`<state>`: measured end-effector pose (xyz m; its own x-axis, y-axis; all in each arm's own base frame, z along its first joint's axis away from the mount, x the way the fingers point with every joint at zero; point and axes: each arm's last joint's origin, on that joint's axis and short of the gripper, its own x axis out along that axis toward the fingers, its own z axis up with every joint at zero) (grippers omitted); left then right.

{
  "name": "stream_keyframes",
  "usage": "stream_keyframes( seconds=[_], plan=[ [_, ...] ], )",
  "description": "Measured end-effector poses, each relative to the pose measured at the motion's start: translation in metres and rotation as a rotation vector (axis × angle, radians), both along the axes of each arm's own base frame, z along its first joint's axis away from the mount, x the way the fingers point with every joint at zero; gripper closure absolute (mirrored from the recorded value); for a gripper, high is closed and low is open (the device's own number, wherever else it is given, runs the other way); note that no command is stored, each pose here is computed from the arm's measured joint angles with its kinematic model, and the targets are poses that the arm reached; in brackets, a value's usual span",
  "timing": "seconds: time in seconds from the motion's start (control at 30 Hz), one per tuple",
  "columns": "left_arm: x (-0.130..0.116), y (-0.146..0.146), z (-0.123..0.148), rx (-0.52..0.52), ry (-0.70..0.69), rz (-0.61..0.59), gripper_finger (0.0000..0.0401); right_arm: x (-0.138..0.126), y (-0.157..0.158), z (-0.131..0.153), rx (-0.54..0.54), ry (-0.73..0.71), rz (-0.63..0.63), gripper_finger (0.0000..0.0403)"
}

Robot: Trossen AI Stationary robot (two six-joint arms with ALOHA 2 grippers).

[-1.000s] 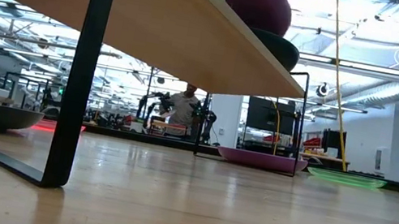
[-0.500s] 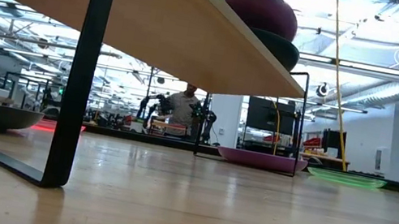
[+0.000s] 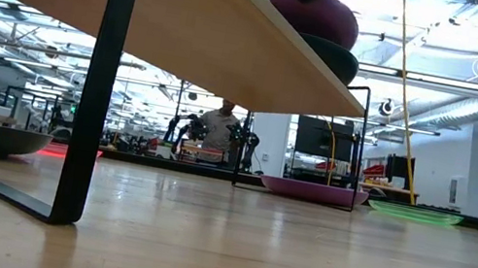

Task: Place and stack plates onto a shelf
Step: Stack the bottom purple plate on top of the black plate on the shelf

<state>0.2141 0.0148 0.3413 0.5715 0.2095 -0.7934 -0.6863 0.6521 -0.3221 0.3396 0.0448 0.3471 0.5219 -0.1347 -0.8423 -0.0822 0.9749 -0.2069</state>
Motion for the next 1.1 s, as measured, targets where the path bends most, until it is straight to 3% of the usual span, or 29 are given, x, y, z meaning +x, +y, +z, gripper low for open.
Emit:
stream_keyframes(
  seconds=[1.1],
  plan=[
    [0.0004,-0.005,0.0,-0.041,-0.016,0.035,0.0306,0.0003,0.0003,0.0,-0.009,0.002,0.03,0.0398]
  ],
)
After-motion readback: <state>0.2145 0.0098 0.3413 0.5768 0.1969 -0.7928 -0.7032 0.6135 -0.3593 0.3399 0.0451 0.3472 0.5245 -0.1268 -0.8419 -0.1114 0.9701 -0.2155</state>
